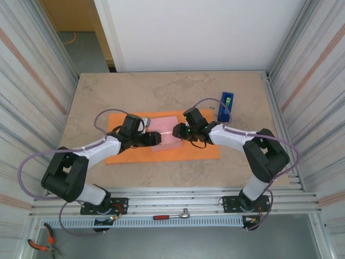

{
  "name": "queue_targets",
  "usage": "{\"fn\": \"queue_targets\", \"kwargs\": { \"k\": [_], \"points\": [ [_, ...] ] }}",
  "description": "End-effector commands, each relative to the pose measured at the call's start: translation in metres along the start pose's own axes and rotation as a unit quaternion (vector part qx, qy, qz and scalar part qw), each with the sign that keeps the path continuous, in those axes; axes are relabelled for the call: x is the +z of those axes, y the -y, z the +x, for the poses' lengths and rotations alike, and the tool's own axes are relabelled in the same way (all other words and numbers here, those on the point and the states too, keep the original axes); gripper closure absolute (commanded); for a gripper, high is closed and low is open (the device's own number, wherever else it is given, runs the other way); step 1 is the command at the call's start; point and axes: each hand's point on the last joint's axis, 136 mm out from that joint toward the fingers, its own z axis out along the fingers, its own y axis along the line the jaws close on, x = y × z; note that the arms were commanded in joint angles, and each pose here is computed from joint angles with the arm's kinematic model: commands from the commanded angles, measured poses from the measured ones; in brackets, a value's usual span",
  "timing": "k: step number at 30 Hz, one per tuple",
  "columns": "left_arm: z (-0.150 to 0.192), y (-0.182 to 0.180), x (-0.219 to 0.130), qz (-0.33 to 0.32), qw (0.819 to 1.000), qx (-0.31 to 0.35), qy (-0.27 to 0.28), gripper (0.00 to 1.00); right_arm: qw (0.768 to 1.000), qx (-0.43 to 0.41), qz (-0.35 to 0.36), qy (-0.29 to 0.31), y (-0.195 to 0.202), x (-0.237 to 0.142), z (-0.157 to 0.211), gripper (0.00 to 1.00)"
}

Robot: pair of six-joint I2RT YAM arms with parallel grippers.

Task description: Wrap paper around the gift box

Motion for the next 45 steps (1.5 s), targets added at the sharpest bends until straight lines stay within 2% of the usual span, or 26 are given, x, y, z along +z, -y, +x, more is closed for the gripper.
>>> {"fn": "queue_targets", "kwargs": {
  "k": [1,3,7,11,17,27,31,33,45],
  "points": [
    [-0.015,0.039,-0.002,0.090,0.994,0.052,0.024,0.27,1.000,-0.009,-0.019,-0.021,-0.010,0.006,0.014,0.43],
    [-0.019,0.037,-0.010,0.086,0.995,0.049,0.031,0.22,1.000,-0.018,-0.013,-0.014,-0.008,-0.004,0.010,0.34],
    [-0.031,0.031,-0.024,0.074,0.995,0.045,0.054,0.14,1.000,-0.015,-0.011,-0.012,0.000,-0.017,0.003,0.29],
    [-0.037,0.024,-0.028,0.070,0.995,0.034,0.056,0.11,1.000,-0.005,-0.014,-0.013,0.008,-0.021,-0.002,0.23],
    [-0.034,0.019,-0.024,0.074,0.996,0.016,0.050,0.11,0.999,-0.006,-0.028,-0.019,0.006,-0.018,-0.005,0.21],
    [-0.032,0.016,0.004,0.091,0.996,0.001,0.023,0.27,0.998,0.010,-0.045,-0.035,0.005,-0.002,-0.010,0.37],
    [-0.041,0.022,0.009,0.106,0.994,0.000,0.021,0.31,0.998,0.013,-0.052,-0.036,0.001,-0.001,-0.016,0.53],
    [-0.047,0.025,0.010,0.107,0.994,0.003,0.022,0.31,0.998,0.012,-0.054,-0.033,-0.001,-0.003,-0.019,0.57],
    [-0.052,0.024,0.012,0.098,0.995,0.011,0.022,0.31,0.999,0.022,-0.042,-0.024,0.009,-0.011,-0.018,0.60]
  ]
}}
